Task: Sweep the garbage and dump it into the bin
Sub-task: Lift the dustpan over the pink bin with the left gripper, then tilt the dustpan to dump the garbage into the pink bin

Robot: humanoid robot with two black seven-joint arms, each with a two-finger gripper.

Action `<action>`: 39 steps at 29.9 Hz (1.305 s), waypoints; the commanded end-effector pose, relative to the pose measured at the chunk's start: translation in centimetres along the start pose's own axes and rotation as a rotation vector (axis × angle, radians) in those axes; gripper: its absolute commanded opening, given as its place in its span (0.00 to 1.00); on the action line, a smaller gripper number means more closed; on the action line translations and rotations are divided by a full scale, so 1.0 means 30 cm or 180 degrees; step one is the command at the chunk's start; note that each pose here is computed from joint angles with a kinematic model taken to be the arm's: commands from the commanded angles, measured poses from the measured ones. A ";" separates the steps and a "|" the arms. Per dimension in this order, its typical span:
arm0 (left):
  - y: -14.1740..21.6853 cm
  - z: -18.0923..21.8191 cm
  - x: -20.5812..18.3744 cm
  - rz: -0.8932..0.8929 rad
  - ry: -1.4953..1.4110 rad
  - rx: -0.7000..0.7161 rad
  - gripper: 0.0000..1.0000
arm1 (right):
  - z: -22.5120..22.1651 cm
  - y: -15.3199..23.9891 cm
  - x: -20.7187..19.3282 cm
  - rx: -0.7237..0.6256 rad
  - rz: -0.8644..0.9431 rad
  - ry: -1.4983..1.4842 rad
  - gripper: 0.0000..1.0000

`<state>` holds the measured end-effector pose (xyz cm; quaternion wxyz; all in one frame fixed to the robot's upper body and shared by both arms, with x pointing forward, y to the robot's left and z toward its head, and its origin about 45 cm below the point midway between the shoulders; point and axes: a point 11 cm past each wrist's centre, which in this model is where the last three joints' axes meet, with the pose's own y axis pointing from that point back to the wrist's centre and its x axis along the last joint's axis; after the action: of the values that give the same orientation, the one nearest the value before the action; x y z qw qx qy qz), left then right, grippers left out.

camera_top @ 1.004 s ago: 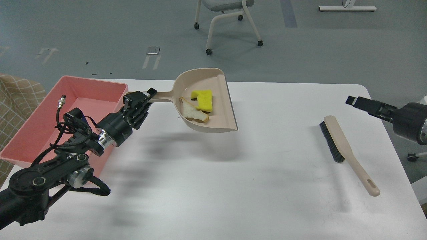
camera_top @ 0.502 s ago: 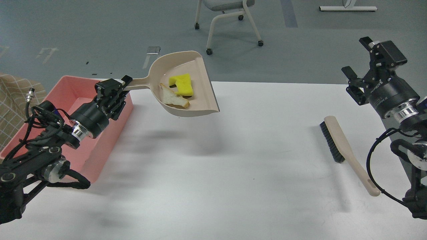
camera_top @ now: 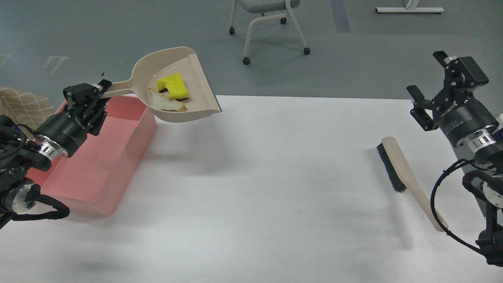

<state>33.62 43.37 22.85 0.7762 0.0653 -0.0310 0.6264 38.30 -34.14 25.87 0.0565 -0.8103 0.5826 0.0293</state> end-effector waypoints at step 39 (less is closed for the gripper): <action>0.395 0.260 0.469 0.0182 -0.1027 0.1036 0.21 | 0.023 0.046 0.030 -0.0034 0.0092 -0.0048 0.99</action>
<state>25.28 58.30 31.89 0.7141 0.2562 -0.0353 0.6505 37.27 -35.35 24.95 0.0543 -0.8020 0.5936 0.0394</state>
